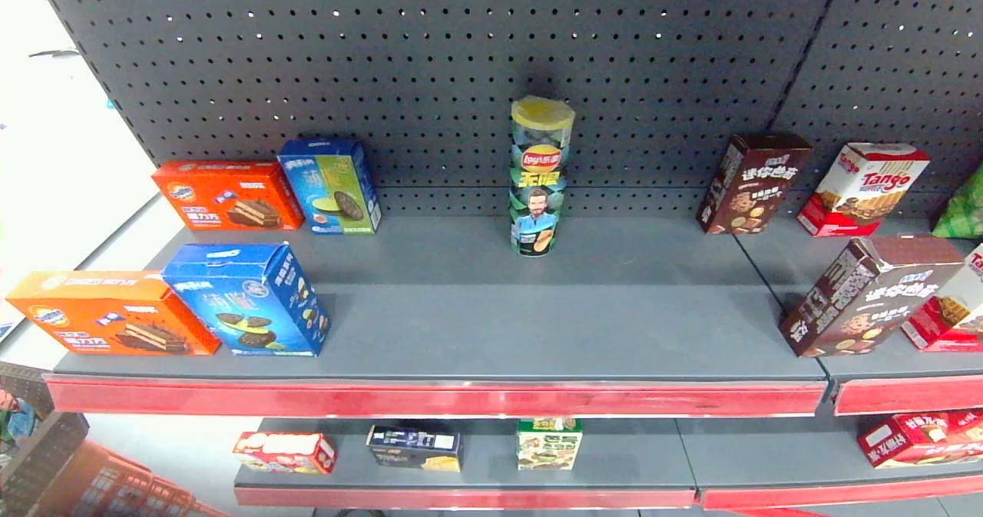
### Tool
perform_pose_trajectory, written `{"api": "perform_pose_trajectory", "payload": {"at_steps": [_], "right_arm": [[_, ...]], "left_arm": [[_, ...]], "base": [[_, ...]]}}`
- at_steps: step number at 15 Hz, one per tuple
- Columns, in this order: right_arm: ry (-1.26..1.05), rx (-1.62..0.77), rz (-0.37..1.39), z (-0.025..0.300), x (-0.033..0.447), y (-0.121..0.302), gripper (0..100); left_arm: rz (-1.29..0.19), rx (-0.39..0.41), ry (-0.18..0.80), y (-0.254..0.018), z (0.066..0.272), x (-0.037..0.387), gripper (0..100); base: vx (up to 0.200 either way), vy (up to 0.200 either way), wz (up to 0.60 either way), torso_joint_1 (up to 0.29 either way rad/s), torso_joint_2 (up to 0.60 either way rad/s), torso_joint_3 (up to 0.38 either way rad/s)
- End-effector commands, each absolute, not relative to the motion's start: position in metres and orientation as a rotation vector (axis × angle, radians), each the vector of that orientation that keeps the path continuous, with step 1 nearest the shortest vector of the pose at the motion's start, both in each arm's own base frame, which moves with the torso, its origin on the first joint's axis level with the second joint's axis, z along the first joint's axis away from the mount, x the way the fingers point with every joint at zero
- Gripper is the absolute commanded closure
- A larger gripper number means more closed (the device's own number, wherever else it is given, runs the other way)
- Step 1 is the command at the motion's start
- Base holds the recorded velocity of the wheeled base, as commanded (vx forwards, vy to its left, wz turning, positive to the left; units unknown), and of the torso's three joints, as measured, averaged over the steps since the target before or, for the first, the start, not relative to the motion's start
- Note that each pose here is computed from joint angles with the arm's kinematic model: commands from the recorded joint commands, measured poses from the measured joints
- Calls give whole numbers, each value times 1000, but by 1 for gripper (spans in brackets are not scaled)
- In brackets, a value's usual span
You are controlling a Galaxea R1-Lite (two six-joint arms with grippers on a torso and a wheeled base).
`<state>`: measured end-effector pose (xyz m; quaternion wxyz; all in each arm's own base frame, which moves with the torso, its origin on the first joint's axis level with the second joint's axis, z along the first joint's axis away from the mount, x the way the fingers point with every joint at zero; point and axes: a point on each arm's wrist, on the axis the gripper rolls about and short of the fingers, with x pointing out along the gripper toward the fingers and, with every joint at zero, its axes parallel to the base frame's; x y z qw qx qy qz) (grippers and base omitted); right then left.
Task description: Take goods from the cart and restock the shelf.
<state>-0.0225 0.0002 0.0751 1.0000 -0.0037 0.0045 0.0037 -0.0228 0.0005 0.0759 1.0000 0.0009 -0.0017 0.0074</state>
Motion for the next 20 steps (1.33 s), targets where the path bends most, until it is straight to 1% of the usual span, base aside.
{"api": "perform_pose_trajectory", "payload": {"at_steps": [1, 6, 18, 20], "right_arm": [[11, -8, 8, 75, -22, 0, 0], [9, -6, 8, 75, -22, 0, 0], [8, -5, 2, 75, -22, 0, 0], [9, -5, 3, 75, -22, 0, 0]], "left_arm": [[14, -2, -5, 0, 76, -23, 0], [14, -2, -5, 0, 76, -23, 0], [14, -2, -5, 0, 76, -23, 0], [14, -2, -5, 0, 76, -23, 0]], "base": [[0, 0, 0, 0, 0, 0], [0, 0, 0, 0, 0, 0], [0, 0, 600, 3, 1, 2], [0, 0, 0, 0, 0, 0]]}}
